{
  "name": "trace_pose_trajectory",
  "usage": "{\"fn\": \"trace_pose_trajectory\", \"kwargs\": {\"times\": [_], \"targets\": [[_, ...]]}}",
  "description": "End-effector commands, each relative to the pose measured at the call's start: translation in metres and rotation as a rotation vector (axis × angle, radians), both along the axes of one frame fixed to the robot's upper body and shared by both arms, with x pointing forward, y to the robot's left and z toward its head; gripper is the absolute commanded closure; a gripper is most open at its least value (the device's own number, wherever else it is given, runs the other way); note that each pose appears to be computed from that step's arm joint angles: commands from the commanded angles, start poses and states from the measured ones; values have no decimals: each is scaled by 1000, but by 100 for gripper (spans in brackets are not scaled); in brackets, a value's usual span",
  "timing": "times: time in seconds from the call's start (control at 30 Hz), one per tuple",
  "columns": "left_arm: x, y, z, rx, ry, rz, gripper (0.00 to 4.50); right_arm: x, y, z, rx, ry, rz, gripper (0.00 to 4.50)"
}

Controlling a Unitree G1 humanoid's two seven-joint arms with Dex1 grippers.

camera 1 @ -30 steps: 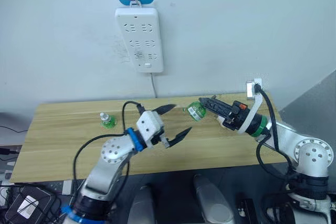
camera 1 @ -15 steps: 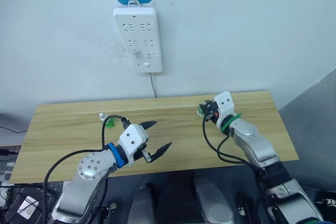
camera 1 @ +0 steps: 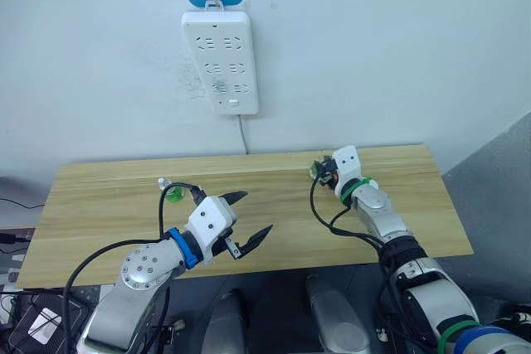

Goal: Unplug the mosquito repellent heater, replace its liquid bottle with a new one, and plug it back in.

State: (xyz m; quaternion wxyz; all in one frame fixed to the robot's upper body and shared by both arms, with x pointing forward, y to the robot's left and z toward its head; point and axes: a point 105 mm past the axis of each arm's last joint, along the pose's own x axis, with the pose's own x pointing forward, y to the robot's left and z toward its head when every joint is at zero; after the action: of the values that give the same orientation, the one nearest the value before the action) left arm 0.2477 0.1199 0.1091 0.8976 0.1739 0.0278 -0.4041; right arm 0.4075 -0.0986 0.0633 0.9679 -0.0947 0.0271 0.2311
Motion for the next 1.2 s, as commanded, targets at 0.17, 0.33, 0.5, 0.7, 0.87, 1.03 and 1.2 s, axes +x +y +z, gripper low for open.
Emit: {"fn": "trace_pose_trajectory", "kwargs": {"times": [0.17, 0.33, 0.5, 0.7, 0.87, 1.03, 1.2], "targets": [[-2, 4, 7, -50, -29, 50, 0, -19, 5, 39, 51, -139, 117, 3], [-4, 31, 0, -95, -18, 227, 0, -73, 12, 68, -60, -220, 391, 1], [-10, 75, -19, -100, 27, 447, 0, -123, 20, 85, -164, -182, 673, 1], [-20, 115, -46, -174, 110, 654, 0, -148, 37, 88, -219, -77, 829, 1], [-2, 139, -51, -164, 66, 780, 0, -144, 53, 94, -139, -30, 796, 1], [47, 148, -59, -167, 25, 804, 0, -139, 72, 93, -151, 8, 766, 1], [71, 146, -62, -175, 7, 779, 0, -143, 74, 100, -133, 38, 750, 1]]}}
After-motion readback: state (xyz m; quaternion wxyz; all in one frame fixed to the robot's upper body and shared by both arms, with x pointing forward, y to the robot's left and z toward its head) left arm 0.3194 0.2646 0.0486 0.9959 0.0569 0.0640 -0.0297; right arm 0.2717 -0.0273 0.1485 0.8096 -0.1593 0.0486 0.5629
